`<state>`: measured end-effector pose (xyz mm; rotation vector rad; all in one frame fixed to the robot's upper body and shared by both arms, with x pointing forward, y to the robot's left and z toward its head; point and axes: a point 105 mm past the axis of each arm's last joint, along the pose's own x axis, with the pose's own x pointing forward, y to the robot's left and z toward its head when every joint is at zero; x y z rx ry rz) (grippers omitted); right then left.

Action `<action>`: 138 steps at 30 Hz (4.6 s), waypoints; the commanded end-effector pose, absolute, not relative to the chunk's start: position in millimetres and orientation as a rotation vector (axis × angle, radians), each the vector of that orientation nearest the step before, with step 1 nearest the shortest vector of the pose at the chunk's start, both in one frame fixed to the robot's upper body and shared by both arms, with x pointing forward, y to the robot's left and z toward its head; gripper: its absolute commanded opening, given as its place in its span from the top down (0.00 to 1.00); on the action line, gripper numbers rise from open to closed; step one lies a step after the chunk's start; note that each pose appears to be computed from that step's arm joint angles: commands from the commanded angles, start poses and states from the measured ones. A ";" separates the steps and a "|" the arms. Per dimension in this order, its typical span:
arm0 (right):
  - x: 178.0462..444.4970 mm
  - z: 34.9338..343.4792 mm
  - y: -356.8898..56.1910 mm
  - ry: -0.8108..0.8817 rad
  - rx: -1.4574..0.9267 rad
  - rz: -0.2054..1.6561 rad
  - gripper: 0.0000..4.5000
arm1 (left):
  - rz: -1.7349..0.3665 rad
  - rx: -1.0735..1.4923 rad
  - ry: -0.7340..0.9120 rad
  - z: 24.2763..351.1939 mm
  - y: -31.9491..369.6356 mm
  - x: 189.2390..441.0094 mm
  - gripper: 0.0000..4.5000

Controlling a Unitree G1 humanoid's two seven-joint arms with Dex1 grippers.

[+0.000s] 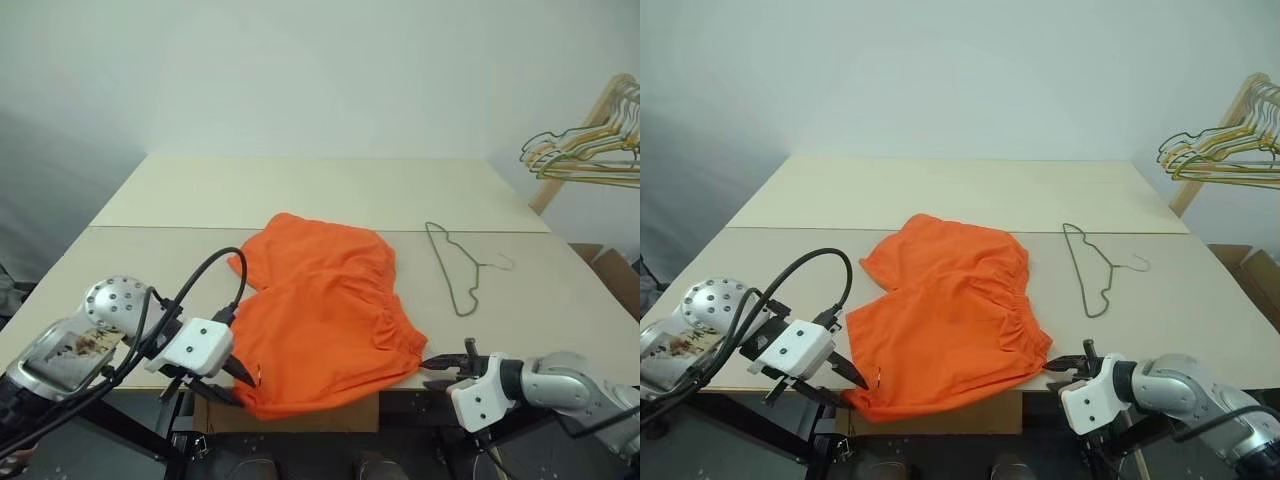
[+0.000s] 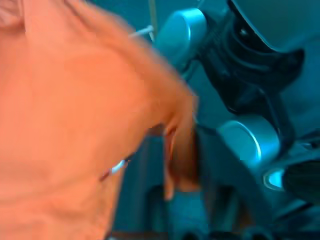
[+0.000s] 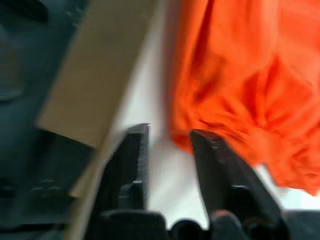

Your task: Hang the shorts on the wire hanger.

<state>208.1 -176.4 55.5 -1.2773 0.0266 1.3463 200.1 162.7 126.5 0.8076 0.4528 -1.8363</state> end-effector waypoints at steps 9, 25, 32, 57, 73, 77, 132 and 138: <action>224.2 123.3 -203.9 0.155 -0.804 0.879 0.00 | -1.659 0.747 0.379 170.1 191.7 230.2 0.01; 328.6 109.8 -308.0 0.643 -0.294 -0.114 0.00 | -1.439 0.191 0.015 221.1 99.7 294.0 0.01; 360.5 88.9 -302.7 0.749 -0.241 -0.132 0.00 | -1.447 0.183 -0.020 222.0 88.1 295.3 0.01; 361.7 45.7 -292.6 0.940 -0.191 -0.082 1.00 | -1.441 0.204 -0.024 215.9 90.5 291.8 0.00; 378.7 176.6 -250.5 0.006 -1.294 0.155 1.00 | -1.360 0.253 -0.091 241.9 95.1 326.1 0.00; 366.7 189.0 -228.8 -0.270 -1.693 0.279 1.00 | -1.348 0.237 -0.092 256.8 92.7 340.2 0.00; 355.0 229.5 -181.2 -0.788 -1.889 0.249 1.00 | -1.367 0.435 0.487 181.9 85.3 383.8 0.81; 352.8 229.0 -180.6 -0.793 -1.882 0.251 1.00 | -1.364 0.431 0.484 182.2 87.4 384.2 0.99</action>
